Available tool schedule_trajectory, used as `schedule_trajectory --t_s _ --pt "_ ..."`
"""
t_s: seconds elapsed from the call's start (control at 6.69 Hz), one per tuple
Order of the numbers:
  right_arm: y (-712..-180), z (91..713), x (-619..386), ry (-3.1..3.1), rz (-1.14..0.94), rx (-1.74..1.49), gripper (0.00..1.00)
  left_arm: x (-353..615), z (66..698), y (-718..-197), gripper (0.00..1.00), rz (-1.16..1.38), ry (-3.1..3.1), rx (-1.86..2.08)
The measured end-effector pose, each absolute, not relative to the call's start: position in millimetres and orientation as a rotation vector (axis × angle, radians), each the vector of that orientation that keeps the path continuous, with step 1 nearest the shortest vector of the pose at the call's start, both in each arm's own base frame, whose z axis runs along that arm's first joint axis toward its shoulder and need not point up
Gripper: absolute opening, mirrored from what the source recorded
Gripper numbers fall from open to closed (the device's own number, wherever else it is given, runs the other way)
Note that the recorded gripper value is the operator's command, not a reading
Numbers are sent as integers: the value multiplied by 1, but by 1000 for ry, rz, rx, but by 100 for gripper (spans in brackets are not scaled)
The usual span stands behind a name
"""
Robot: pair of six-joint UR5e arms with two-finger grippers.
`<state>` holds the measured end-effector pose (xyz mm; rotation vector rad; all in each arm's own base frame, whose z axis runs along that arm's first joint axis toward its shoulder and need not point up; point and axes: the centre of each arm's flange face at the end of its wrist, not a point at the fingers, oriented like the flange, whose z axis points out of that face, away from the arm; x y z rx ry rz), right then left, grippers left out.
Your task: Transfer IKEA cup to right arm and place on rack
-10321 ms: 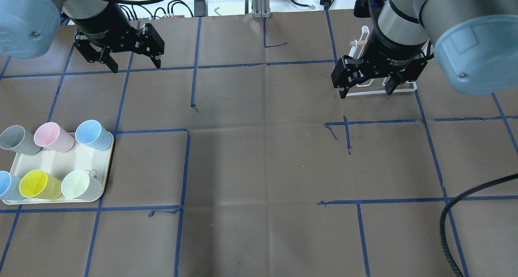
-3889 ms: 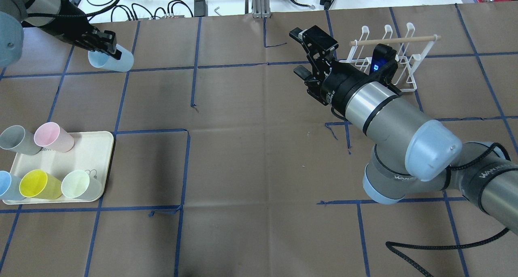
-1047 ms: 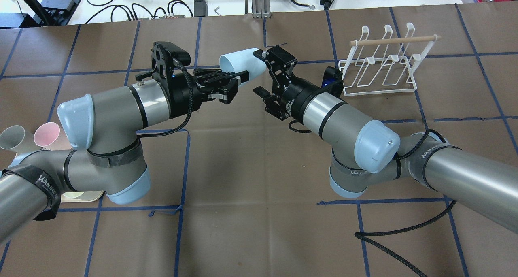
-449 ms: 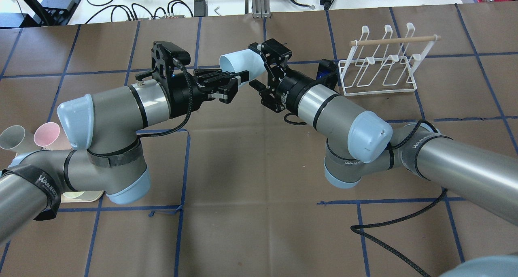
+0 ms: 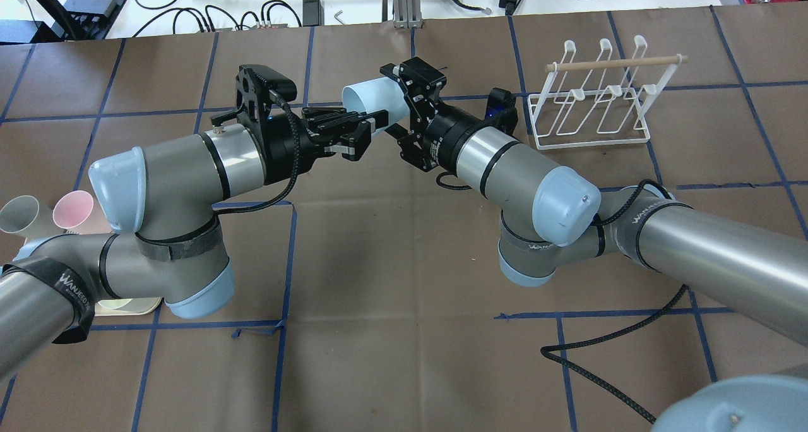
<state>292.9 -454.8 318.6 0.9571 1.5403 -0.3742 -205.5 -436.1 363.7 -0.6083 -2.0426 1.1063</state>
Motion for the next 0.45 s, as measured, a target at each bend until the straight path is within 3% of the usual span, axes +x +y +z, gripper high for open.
schedule_trajectory --t_s 0.45 --pt "-454 318 293 1543 -370 952 56 -205 364 -436 3 1103 -2044 -600"
